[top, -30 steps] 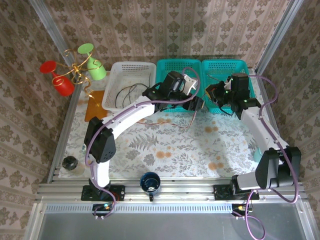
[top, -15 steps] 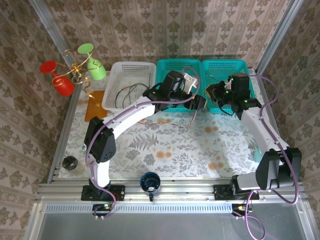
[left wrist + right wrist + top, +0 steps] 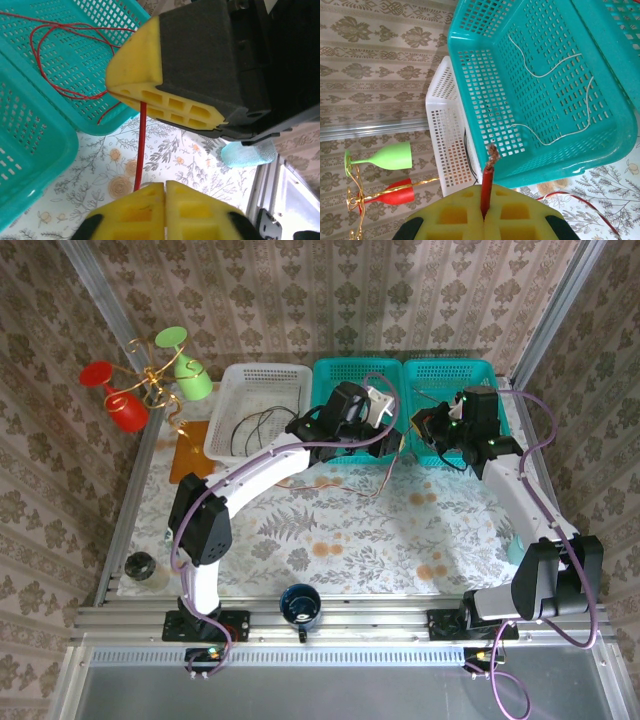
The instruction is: Untangle the cables
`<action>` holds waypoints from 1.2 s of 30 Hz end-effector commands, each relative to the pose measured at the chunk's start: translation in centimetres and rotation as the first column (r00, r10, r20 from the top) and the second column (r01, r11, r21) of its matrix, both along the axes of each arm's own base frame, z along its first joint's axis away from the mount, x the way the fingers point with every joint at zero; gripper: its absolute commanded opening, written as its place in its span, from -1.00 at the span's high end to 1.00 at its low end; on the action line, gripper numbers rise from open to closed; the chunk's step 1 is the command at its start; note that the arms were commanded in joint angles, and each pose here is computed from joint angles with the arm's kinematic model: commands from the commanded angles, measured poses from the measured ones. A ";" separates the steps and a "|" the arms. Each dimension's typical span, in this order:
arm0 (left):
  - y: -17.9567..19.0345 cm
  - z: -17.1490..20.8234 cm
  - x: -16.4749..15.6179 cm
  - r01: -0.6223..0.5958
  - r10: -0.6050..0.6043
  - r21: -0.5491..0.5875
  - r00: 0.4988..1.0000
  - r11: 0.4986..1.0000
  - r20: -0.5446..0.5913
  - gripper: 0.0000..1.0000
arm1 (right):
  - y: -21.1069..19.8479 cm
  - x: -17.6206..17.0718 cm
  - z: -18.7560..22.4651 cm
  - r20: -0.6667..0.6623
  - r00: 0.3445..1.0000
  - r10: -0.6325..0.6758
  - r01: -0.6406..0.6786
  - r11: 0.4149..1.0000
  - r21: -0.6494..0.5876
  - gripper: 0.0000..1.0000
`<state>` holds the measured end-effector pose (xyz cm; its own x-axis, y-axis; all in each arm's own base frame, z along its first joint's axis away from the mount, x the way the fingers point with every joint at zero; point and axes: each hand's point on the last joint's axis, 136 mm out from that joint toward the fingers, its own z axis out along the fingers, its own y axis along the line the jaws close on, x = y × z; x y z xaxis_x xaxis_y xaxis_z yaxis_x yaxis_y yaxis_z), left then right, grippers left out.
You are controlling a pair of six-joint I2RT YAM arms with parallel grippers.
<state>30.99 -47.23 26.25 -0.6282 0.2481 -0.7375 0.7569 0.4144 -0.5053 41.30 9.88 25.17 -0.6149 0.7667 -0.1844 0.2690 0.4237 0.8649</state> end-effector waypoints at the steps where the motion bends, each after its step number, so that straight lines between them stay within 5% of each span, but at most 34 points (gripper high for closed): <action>1: 0.3 0.2 0.1 -0.011 0.011 0.012 1.000 1.000 0.014 1.00 | 0.0 -0.3 0.3 0.008 1.000 0.008 -0.007 1.000 -0.018 1.00; 12: 4.6 8.0 -1.2 -0.045 0.027 0.070 0.971 0.997 0.239 1.00 | -3.4 -1.4 1.2 0.025 0.988 -0.149 0.151 0.983 -0.106 1.00; 19: 9.1 14.2 -2.1 -0.112 0.078 0.062 0.912 0.992 0.403 1.00 | -4.5 -3.8 6.7 0.155 0.961 -0.230 0.253 0.956 -0.151 1.00; 28: 14.5 19.7 -1.7 -0.212 0.192 -0.014 0.851 0.977 0.490 1.00 | -7.4 -7.6 14.5 0.387 0.874 -0.294 0.437 0.826 -0.357 1.00; 36: 22.3 21.2 0.5 -0.408 0.374 -0.054 0.767 0.911 0.521 1.00 | -10.9 -8.4 18.6 0.503 0.809 -0.306 0.564 0.646 -0.514 1.00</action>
<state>31.53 -28.35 45.97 -0.2541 0.1413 -0.9568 0.7213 0.6867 -0.0901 33.59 1.62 42.69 -0.1028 0.6652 -0.7395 0.2096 0.7413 0.6377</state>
